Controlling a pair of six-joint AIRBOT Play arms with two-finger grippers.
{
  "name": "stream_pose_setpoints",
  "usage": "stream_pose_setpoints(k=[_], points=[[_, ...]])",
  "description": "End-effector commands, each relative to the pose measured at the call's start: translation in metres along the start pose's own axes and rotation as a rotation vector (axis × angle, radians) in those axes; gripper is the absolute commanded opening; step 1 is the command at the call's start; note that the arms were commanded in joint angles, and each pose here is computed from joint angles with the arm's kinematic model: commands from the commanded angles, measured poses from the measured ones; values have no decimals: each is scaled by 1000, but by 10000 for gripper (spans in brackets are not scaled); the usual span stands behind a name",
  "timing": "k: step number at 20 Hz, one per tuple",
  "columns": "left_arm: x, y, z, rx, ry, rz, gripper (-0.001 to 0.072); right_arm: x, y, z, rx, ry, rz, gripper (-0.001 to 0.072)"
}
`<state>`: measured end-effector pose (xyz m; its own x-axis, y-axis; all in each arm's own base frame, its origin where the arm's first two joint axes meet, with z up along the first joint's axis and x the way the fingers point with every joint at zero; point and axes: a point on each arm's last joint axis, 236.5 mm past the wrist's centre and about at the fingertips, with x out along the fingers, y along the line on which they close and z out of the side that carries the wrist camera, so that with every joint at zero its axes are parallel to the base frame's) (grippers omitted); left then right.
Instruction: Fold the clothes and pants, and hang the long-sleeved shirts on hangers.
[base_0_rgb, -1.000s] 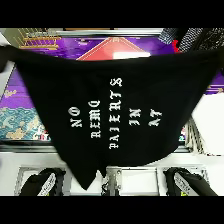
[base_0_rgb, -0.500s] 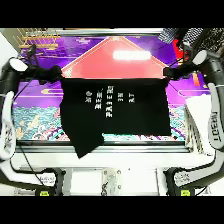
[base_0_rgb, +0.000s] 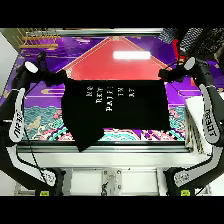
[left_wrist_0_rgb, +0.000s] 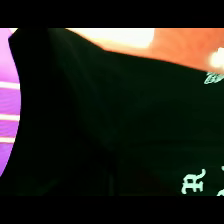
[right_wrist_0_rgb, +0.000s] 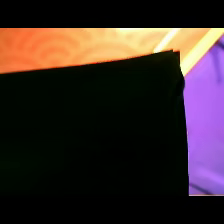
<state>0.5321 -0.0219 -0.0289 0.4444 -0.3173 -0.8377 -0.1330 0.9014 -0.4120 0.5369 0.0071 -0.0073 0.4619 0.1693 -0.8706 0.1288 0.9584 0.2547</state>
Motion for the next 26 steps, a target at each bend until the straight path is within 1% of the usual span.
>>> stream_pose_setpoints(k=[1, 3, 5, 6, 7, 8, 9, 11, 12, 14, 17, 19, 21, 23, 26], points=[[15, 17, -28, -16, 28, 24, 8, 14, -6, -44, 15, 97, -17, 8], [22, 23, -45, -35, 51, 33, 8, 23, -9, -65, 37, 146, -24, 12], [26, 25, -59, -48, 91, 32, 8, 28, -7, -78, 73, 176, -14, 35], [25, 25, -63, -52, 109, 31, 68, 27, -5, -78, 87, 179, -3, 224], [21, 26, -61, -65, 108, 29, 342, 22, -2, -76, 92, 174, 7, 487], [11, 26, -55, -71, 90, 28, 479, 9, 1, -72, 77, 157, 8, 521], [-3, 26, -47, -68, 63, 27, 478, -9, 2, -69, 34, 145, 2, 482], [-34, 26, -43, -54, 31, 38, 478, -45, -3, -75, -67, 120, -40, 482], [-48, 31, -51, -45, 27, 61, 478, -62, -15, -86, -82, 106, -77, 483], [-60, 37, -86, -45, 60, 92, 478, -82, -38, -126, -36, 126, -108, 483], [-63, 34, -154, -57, 154, 90, 478, -89, -76, -207, 178, 189, -148, 492], [-60, 30, -189, -43, 194, 88, 478, -84, -94, -250, 381, 229, -165, 492], [-57, 23, -213, -14, 207, 85, 478, -73, -91, -280, 572, 273, -102, 491], [-54, 17, -226, 15, 194, 82, 478, -60, -86, -283, 671, 235, -50, 491], [-51, 10, -238, 49, 200, 74, 478, -45, -82, -261, 711, 130, -5, 490]])
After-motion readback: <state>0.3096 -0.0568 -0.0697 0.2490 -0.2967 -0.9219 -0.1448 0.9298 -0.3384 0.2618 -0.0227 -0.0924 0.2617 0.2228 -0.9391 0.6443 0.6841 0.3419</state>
